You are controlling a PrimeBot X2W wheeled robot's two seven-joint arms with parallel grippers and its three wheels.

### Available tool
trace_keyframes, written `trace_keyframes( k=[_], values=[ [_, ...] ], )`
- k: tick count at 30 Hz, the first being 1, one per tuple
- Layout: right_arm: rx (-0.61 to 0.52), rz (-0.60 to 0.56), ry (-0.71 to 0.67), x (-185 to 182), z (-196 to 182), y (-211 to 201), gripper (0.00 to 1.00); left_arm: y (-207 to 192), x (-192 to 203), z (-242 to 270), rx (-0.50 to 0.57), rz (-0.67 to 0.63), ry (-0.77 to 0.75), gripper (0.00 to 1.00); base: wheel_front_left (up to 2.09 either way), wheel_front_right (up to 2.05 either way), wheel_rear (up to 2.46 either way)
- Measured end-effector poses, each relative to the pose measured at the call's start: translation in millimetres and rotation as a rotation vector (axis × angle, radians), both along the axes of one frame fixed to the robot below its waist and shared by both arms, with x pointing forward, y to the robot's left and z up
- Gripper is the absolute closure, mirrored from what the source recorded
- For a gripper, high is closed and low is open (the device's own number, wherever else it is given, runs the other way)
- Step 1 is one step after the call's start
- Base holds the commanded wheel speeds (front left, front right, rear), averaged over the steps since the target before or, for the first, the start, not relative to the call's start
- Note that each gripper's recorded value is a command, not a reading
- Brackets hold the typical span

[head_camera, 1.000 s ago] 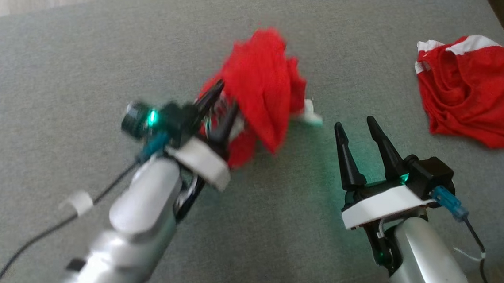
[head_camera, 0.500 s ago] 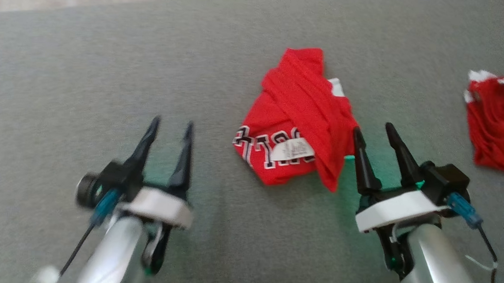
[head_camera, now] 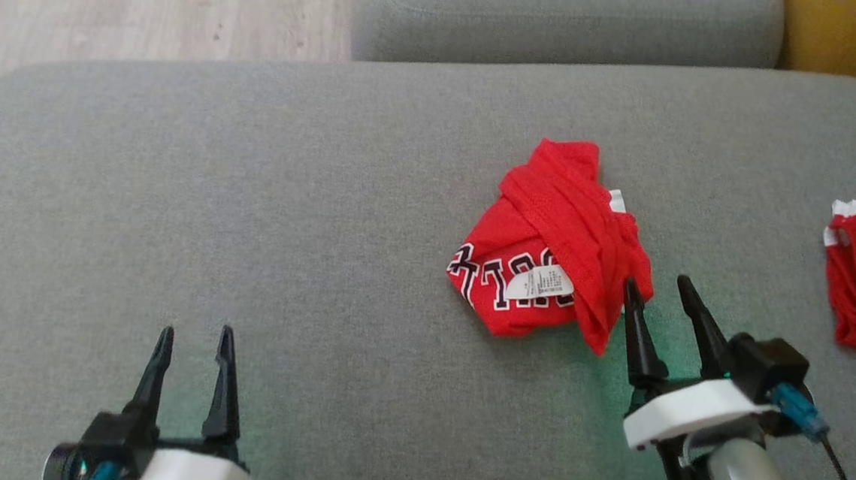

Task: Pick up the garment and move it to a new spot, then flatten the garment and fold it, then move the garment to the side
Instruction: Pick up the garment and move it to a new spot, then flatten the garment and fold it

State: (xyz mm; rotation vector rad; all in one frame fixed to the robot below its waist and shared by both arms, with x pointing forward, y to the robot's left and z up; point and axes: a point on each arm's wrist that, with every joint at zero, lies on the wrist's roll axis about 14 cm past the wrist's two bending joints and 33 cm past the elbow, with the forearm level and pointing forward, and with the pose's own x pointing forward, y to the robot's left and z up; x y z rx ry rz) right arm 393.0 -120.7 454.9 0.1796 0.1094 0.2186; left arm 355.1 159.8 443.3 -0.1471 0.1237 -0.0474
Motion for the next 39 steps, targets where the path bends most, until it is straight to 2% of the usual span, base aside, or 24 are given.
trace_keyframes(
  k=[10, 14, 18, 22, 28, 29, 30, 31, 32, 36, 39],
  values=[
    [0.001, -0.005, 0.020, -15.7, -6.2, -1.0, 0.00, 6.3, -18.2, -0.7, -0.005, 0.017, 0.003, 0.00, 0.00, 0.00, 0.00],
    [-0.020, 0.055, 0.033, -19.2, -11.8, 15.9, 0.00, 3.2, -17.8, -3.7, -0.010, 0.010, 0.013, 0.00, 0.00, 0.00, 0.00],
    [-0.060, 0.117, 0.094, -26.6, -33.1, 31.3, 0.00, -0.1, -17.3, -6.2, -0.024, 0.010, 0.023, 0.00, 0.00, 0.00, 0.00],
    [-0.073, 0.133, 0.143, -29.0, -48.5, 34.3, 0.00, -1.1, -17.6, -7.3, -0.031, 0.010, 0.028, 0.00, 0.00, 0.00, 0.00],
    [-0.069, 0.140, 0.154, -23.0, -52.0, 37.3, 0.00, 4.9, -20.1, -11.3, -0.027, 0.035, 0.042, 0.00, 0.00, 0.00, 0.00],
    [-0.067, 0.137, 0.153, -21.3, -51.4, 36.9, 0.07, 5.2, -20.2, -11.8, -0.028, 0.036, 0.043, 0.00, 0.00, 0.00, 0.00],
    [-0.061, 0.133, 0.152, -19.9, -50.8, 36.4, 0.44, 5.6, -20.3, -12.2, -0.028, 0.037, 0.045, 0.00, 0.00, 0.00, 0.00],
    [-0.054, 0.129, 0.150, -19.0, -49.9, 36.0, 0.89, 5.8, -20.3, -12.8, -0.029, 0.038, 0.047, 0.00, 0.00, 0.00, 0.00],
    [-0.044, 0.125, 0.144, -17.6, -47.8, 35.9, 1.00, 5.8, -20.2, -13.4, -0.028, 0.038, 0.049, 0.00, 0.00, 0.00, 0.00],
    [-0.004, 0.112, 0.079, -6.9, -27.1, 37.0, 1.00, 4.1, -19.5, -15.6, -0.035, 0.036, 0.057, 0.00, 0.00, 0.00, 0.00],
    [0.042, 0.125, -0.015, 3.5, 3.8, 45.7, 1.00, -1.3, -17.8, -13.7, -0.039, 0.020, 0.051, 0.00, 0.00, 0.00, 0.00]
  ],
)
